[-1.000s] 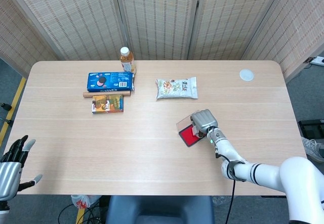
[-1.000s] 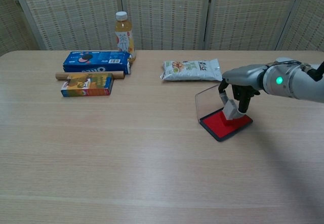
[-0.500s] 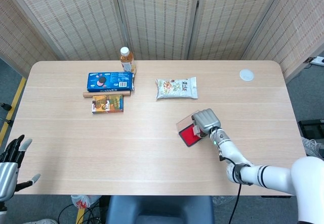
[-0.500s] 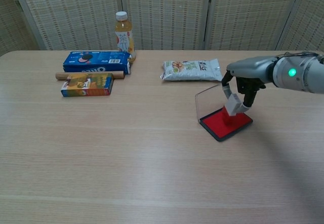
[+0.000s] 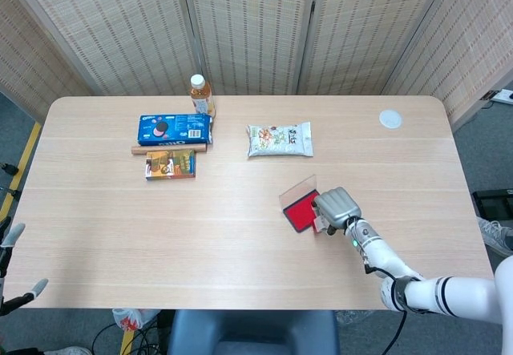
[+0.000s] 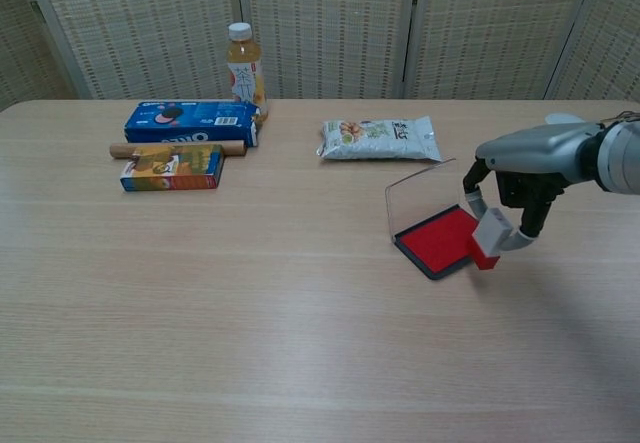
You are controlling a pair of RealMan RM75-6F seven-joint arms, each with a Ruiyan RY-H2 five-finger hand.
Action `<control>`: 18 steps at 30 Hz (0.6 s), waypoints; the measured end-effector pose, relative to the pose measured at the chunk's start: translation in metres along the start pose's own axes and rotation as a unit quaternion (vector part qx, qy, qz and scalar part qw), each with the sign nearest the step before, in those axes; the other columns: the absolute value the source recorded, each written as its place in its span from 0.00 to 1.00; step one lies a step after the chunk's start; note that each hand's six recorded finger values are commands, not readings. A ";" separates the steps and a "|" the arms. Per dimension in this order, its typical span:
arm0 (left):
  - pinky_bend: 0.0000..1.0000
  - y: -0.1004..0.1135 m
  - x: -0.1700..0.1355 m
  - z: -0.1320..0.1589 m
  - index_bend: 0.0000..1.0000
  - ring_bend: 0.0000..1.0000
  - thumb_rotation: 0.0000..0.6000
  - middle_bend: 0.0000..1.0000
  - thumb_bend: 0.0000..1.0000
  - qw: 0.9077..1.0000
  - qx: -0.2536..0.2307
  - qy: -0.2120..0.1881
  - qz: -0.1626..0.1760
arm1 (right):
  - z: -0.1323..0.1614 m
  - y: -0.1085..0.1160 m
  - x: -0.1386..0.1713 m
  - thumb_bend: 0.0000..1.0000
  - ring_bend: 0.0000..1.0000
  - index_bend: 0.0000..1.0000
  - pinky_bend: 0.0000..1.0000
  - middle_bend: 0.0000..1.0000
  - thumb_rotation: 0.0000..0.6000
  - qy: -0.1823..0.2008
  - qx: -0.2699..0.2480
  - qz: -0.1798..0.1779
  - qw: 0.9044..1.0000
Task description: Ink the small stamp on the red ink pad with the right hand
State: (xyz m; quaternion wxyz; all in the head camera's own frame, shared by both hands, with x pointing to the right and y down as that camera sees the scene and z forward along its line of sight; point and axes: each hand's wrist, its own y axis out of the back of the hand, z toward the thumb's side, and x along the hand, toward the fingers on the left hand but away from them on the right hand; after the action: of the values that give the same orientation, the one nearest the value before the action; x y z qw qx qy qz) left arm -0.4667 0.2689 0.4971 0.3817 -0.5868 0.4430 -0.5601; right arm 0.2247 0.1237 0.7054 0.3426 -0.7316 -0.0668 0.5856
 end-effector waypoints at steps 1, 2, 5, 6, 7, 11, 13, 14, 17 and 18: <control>0.27 0.000 0.000 0.000 0.08 0.00 1.00 0.00 0.10 1.000 0.001 -0.001 -0.001 | 0.000 -0.002 0.003 0.29 0.83 0.90 0.77 1.00 1.00 0.000 0.006 0.000 1.000; 0.27 -0.001 0.000 0.000 0.08 0.00 1.00 0.00 0.10 1.000 0.001 -0.001 -0.001 | 0.001 -0.004 0.005 0.29 0.83 0.90 0.77 1.00 1.00 0.001 0.008 0.002 1.000; 0.27 -0.001 0.001 0.000 0.08 0.00 1.00 0.00 0.10 1.000 0.003 -0.002 -0.002 | 0.000 -0.012 0.011 0.28 0.82 0.90 0.77 1.00 1.00 0.001 0.017 0.014 1.000; 0.27 -0.002 0.001 0.000 0.08 0.00 1.00 0.00 0.10 1.000 0.003 -0.001 -0.002 | 0.000 -0.014 0.013 0.28 0.81 0.90 0.77 0.99 1.00 0.001 0.021 0.018 1.000; 0.27 -0.002 0.001 0.000 0.08 0.00 1.00 0.00 0.10 1.000 0.003 -0.001 -0.003 | -0.001 -0.016 0.014 0.28 0.81 0.90 0.77 0.99 1.00 0.000 0.026 0.021 0.999; 0.27 -0.004 0.002 0.000 0.08 0.00 1.00 0.00 0.10 1.000 0.005 0.000 -0.006 | 0.000 -0.022 0.017 0.27 0.81 0.90 0.77 0.99 1.00 -0.002 0.033 0.025 0.999; 0.27 -0.004 0.002 0.000 0.07 0.00 1.00 0.00 0.10 1.000 0.005 0.000 -0.006 | 0.000 -0.024 0.016 0.27 0.81 0.90 0.77 0.98 1.00 -0.002 0.036 0.026 0.999; 0.27 -0.003 0.002 0.000 0.07 0.00 1.00 0.00 0.10 1.000 0.005 -0.001 -0.006 | 0.000 -0.025 0.016 0.27 0.81 0.90 0.77 0.98 1.00 -0.002 0.037 0.026 0.999; 0.27 -0.002 0.002 0.000 0.07 0.00 1.00 0.00 0.10 1.000 0.004 -0.003 -0.002 | 0.000 -0.028 0.014 0.27 0.81 0.90 0.77 0.98 1.00 -0.003 0.037 0.031 0.999; 0.27 -0.001 0.002 -0.001 0.07 0.00 1.00 0.00 0.10 1.000 0.004 -0.003 -0.001 | -0.001 -0.029 0.013 0.27 0.81 0.90 0.77 0.98 1.00 -0.004 0.038 0.031 0.999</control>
State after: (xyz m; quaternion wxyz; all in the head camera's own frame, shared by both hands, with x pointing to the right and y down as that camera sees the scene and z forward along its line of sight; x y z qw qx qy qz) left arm -0.4672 0.2672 0.4990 0.3848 -0.5872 0.4394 -0.5604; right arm 0.2381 0.1520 0.7118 0.3515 -0.7174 -0.0230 0.6011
